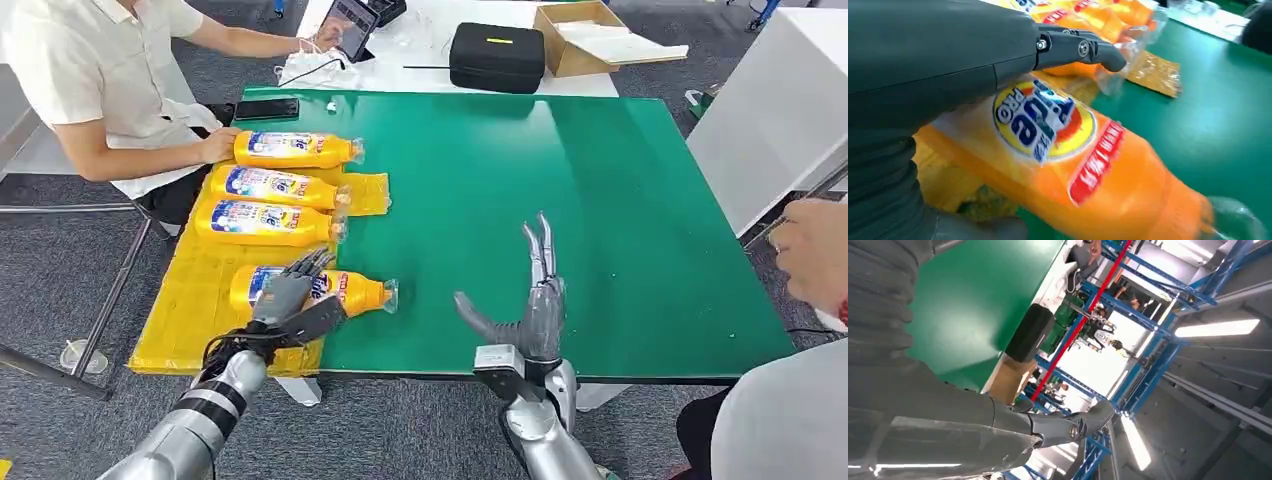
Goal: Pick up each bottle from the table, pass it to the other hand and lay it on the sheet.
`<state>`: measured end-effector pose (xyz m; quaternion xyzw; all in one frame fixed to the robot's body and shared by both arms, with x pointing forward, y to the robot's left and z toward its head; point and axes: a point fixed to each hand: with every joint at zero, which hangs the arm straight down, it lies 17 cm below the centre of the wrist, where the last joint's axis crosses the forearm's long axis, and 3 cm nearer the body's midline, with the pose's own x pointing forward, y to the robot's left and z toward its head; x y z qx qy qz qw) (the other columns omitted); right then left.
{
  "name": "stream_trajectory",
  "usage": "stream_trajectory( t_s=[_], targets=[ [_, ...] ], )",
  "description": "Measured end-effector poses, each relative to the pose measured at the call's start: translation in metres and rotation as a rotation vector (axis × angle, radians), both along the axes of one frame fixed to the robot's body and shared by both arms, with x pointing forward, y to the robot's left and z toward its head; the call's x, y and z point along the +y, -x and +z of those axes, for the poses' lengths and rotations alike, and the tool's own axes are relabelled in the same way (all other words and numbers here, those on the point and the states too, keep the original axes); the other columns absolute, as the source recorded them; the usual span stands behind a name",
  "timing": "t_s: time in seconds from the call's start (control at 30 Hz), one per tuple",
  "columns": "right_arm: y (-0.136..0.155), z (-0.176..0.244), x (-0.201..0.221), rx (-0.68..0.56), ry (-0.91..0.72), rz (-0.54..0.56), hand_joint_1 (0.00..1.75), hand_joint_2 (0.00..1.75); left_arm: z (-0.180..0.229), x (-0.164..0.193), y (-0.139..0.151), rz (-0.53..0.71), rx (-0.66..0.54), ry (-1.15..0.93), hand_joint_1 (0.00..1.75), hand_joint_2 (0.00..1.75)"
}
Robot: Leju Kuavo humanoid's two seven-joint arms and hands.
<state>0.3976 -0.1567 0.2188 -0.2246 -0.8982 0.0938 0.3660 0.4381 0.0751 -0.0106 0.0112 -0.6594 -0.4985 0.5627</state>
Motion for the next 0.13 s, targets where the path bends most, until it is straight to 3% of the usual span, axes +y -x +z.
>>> stream_trajectory(
  t_s=[0.13],
  targets=[
    [0.001,-0.0023,-0.0008,0.003,0.009,0.0,0.0,1.75,0.0111,-0.0026,0.0024,0.029,-0.016,0.086,0.0,1.75]
  ],
)
